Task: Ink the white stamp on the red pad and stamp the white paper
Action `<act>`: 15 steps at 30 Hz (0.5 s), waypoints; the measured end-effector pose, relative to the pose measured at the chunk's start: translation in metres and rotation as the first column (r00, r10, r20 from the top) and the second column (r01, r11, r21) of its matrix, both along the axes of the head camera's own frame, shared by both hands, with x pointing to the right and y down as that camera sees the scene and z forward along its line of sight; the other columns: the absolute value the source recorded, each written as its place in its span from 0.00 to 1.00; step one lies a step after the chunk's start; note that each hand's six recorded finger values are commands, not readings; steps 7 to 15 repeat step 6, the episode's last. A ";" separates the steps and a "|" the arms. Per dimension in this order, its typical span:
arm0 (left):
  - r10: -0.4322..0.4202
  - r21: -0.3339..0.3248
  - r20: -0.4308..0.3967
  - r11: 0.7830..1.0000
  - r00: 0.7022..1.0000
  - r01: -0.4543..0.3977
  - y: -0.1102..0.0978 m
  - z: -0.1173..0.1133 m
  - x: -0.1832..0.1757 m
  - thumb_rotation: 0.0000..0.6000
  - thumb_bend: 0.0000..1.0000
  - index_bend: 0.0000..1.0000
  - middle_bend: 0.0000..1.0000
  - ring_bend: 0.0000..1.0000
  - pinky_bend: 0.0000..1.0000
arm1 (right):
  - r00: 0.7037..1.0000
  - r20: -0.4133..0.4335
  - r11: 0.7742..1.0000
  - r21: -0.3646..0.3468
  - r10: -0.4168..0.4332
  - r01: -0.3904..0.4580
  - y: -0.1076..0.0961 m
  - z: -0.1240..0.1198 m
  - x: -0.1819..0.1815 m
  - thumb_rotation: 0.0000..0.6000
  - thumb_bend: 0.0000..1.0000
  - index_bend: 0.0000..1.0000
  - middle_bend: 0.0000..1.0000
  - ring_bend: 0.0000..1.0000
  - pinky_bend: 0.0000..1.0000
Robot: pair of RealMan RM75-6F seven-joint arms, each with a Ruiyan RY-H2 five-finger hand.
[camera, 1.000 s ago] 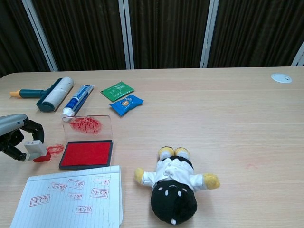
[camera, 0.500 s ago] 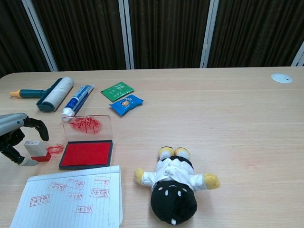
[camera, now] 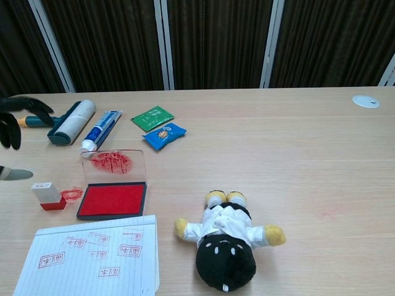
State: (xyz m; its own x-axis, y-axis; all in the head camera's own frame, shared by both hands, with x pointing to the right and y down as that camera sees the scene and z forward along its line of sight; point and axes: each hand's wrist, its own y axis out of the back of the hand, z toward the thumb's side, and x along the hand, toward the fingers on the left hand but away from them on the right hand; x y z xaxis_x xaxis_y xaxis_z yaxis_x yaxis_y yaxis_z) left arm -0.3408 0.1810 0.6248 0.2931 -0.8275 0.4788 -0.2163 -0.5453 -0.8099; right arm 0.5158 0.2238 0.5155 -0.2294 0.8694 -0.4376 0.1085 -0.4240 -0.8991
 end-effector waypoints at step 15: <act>-0.012 0.123 0.032 0.992 0.999 0.008 0.005 -0.051 -0.022 1.00 0.00 0.00 0.00 0.00 0.00 | 0.999 0.019 0.999 0.023 -0.030 0.030 -0.001 -0.003 -0.007 1.00 0.00 0.00 0.00 0.00 0.00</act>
